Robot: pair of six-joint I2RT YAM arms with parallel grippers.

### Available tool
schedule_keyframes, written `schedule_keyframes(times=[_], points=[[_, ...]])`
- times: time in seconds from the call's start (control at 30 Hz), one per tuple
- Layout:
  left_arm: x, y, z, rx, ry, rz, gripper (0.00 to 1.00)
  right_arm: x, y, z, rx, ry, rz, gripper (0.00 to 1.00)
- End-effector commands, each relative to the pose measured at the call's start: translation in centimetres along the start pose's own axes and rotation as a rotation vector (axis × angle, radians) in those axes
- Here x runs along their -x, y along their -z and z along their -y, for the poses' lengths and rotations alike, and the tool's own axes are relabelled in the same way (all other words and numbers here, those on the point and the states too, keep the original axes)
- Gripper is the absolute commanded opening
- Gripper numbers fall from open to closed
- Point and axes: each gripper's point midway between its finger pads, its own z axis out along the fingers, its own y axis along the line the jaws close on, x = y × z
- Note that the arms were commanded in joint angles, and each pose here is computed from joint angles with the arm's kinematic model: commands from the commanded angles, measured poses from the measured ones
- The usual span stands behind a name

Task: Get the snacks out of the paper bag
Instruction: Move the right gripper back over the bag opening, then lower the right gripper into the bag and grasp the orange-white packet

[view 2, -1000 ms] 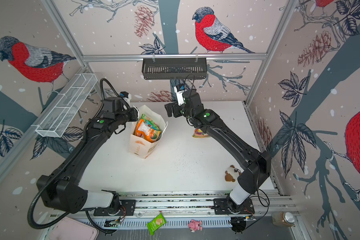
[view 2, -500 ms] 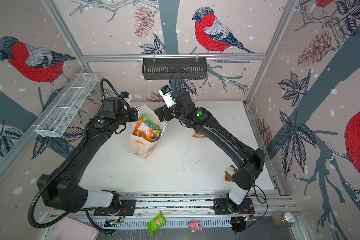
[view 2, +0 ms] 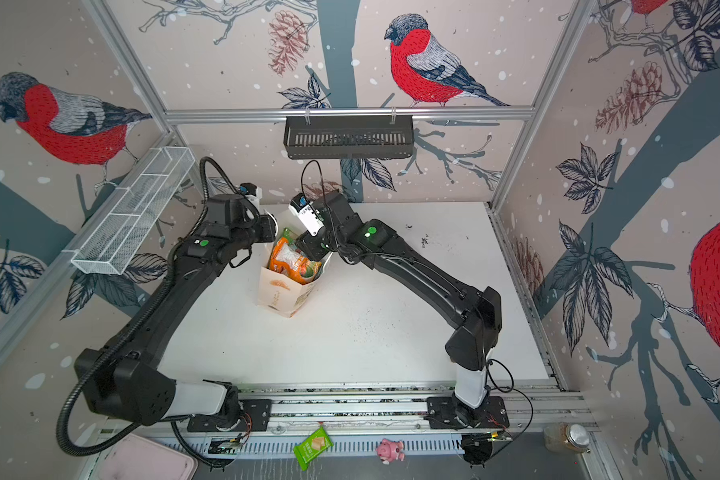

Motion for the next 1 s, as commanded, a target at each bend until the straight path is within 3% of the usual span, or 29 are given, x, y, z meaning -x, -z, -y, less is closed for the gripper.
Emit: schedule_keyframes(times=[0.0,0.13,0.47,0.97], points=[[1.5,0.2,0.1,-0.004,-0.006,0.063,0.00,0.5,-0.1,-1.0,0.041,-0.010,0.014,0.56],[1.7,0.4,0.1,-0.003,-0.007,0.070,0.00,0.3,-0.7,-1.2,0.041,-0.027,0.023,0.50],[1.8,0.5,0.2,-0.010,-0.006,0.073,0.00,-1.2,-2.5,-1.7,0.065,-0.079,-0.018,0.45],[1.6,0.4,0.3,-0.014,-0.005,0.072,0.00,-3.1,-5.9,-1.2,0.046,-0.145,-0.033,0.48]])
